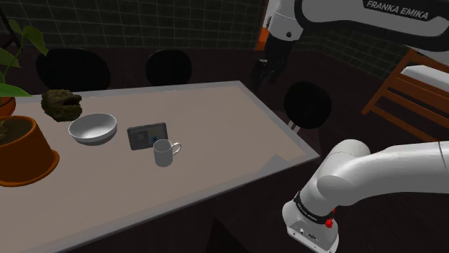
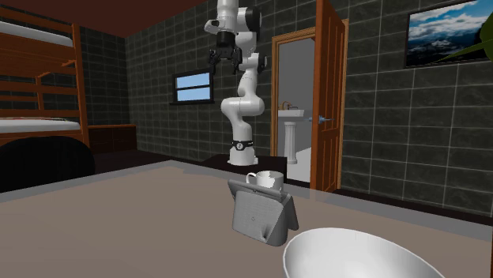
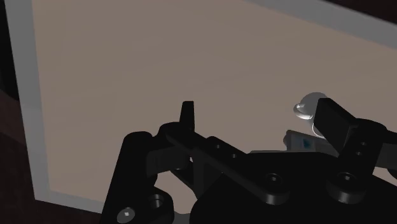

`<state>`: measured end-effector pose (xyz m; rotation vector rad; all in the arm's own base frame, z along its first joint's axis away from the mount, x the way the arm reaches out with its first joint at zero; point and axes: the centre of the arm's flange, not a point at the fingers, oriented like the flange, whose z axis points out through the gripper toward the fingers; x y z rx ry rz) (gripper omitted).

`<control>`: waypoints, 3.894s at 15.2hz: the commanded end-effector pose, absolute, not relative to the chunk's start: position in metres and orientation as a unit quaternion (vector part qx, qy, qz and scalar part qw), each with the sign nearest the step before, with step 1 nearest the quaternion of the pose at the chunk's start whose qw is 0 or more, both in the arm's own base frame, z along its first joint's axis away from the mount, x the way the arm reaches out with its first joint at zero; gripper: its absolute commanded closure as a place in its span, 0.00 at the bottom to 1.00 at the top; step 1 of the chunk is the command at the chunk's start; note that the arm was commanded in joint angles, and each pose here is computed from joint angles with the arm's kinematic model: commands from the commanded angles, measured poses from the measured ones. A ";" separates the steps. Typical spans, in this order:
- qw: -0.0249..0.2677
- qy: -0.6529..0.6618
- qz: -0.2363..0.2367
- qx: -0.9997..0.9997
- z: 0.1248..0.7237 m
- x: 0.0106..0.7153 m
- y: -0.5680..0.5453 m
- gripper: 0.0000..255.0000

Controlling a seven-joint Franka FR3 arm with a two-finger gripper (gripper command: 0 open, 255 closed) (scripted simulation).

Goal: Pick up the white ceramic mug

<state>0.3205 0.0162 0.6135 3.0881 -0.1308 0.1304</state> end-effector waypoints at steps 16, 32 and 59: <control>0.017 -0.052 -0.008 0.998 0.490 0.448 0.119 0.00; 0.010 -0.062 -0.061 0.996 0.347 0.573 0.229 0.00; 0.007 -0.066 -0.085 0.994 0.239 0.625 0.279 1.00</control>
